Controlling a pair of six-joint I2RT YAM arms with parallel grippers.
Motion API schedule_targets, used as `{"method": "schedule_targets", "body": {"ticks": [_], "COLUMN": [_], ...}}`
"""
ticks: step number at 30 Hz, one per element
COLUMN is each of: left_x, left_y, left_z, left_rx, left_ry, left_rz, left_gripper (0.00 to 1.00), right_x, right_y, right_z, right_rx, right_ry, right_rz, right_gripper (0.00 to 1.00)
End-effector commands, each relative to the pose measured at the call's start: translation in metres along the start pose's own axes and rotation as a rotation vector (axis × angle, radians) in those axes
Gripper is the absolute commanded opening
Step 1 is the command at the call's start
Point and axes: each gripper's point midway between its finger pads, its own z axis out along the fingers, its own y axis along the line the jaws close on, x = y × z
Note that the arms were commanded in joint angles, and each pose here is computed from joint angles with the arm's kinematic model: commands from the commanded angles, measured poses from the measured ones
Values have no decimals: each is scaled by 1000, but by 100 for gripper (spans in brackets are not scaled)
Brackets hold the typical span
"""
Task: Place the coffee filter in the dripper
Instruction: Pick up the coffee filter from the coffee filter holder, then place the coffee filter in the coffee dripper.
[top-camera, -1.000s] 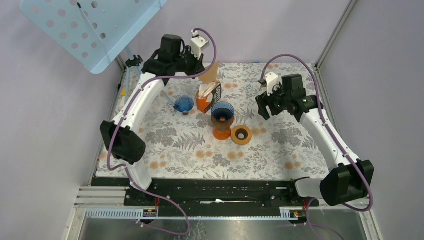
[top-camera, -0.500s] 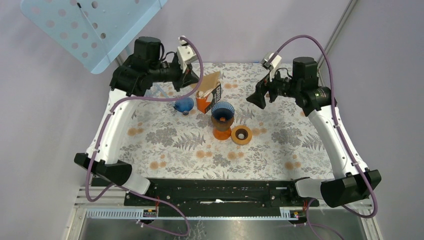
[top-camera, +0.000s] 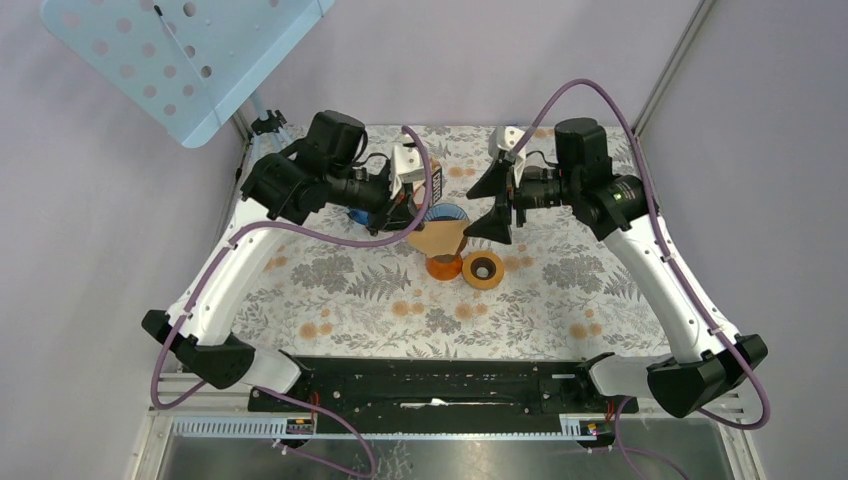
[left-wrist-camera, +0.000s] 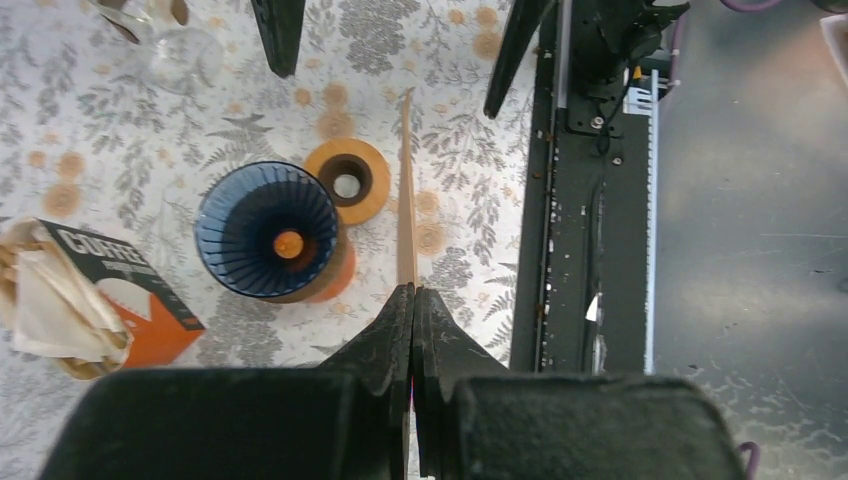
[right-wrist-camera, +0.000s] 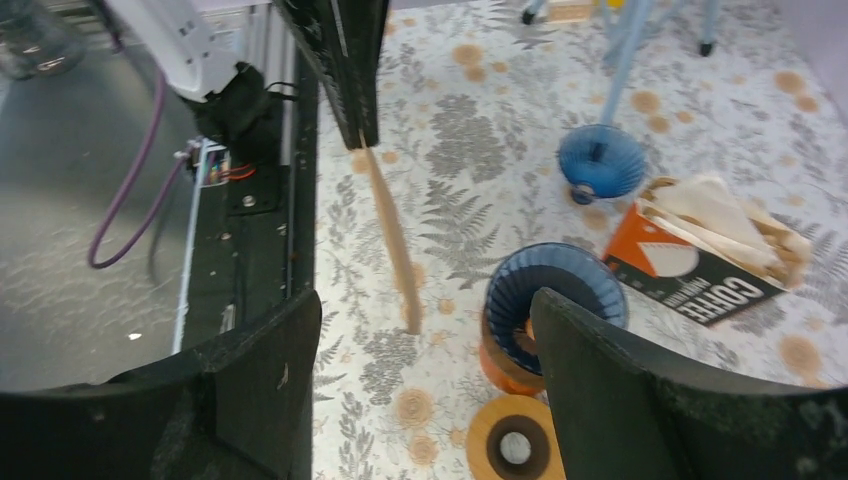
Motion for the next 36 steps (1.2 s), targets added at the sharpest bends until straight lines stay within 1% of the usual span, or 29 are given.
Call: {"method": "schedule_targets", "body": {"ticks": [1,8,19,21,25,27,28,30,31,32,33,36], "left_x": [-14,-11,-13,-13,-14,-15,-17,-22,-25,-33,-37,-42], "left_y": [-16,-17,-12,-10,-4,1,6,18,25,32,38,51], "left_z": [-3,3,8,9,12,12,12,8,4,-1,-8,-25], "left_rx": [22,39,22,16,-4,-27,-53,-131,-169,-203,-230,-240], "left_ry": [-66,-68,-75,-79,-88,-97,-104,-131,-153,-197,-235,-314], "left_rz": [17,-2,0,4,13,20,24,25,20,29,23,-41], "left_gripper": [0,0,0,0,0,1,11,38,48,59,68,85], "right_x": [4,18,28,28,25,20,18,13,10,5,4,-1], "right_y": [28,31,31,32,33,33,33,31,30,28,26,22], "right_z": [9,22,36,37,38,37,37,36,35,35,34,31], "right_rx": [-130,-157,-191,-200,-205,-199,-195,-186,-186,-189,-189,-177], "right_ry": [-10,5,-6,-10,-26,-38,-43,-60,-77,-101,-111,-128], "right_rz": [-14,25,109,126,143,150,159,192,214,220,239,278], "right_gripper": [81,69,41,32,0,0,0,0,0,0,0,0]}}
